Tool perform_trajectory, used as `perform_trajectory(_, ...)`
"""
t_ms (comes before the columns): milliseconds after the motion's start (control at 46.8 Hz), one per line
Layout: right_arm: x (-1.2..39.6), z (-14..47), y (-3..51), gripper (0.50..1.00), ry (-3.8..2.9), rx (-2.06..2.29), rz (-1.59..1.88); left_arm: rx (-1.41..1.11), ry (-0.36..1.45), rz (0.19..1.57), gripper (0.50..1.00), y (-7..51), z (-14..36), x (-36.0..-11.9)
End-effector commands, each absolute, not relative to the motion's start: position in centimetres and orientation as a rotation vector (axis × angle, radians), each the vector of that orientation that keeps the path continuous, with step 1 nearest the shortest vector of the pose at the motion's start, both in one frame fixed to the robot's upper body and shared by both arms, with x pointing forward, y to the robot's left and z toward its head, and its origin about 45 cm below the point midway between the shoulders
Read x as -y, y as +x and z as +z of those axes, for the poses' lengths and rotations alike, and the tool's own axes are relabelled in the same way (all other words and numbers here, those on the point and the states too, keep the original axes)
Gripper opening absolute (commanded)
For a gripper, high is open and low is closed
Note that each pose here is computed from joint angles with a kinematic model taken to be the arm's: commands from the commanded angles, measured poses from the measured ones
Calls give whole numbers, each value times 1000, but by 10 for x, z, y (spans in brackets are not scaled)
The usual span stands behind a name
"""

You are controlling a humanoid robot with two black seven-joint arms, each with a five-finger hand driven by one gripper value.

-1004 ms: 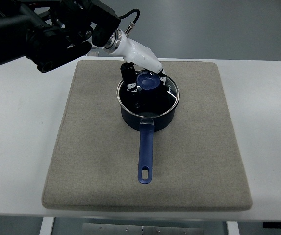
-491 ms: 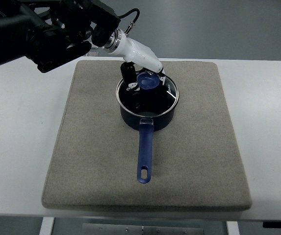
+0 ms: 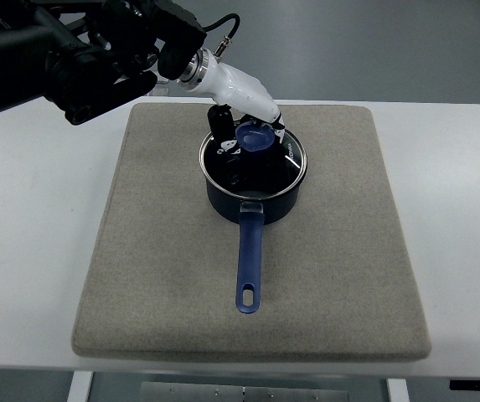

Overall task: Open pot lid and place left with left hand
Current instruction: 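Close the left hand's fingers around the blue lid knob, then lift the glass lid off the pot with the left hand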

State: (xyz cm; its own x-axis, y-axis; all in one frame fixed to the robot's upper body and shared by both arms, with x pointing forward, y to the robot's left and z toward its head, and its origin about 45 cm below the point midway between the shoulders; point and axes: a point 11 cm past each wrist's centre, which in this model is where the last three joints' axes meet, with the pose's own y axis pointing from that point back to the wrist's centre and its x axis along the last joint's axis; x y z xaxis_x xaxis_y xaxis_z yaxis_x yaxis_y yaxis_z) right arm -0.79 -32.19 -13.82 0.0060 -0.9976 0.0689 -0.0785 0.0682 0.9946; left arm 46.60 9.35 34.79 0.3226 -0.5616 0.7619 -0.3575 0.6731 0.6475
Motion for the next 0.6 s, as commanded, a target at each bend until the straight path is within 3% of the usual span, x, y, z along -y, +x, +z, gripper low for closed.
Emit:
perform_trajectory(0,322,-138,-8,917,1219,1292,-1113,1284,879,-155,500,466,350,-93)
perform_trajectory(577,322,-138,-8,917,1219,1290,-1115,1308,870,-134,500,469,360,-92)
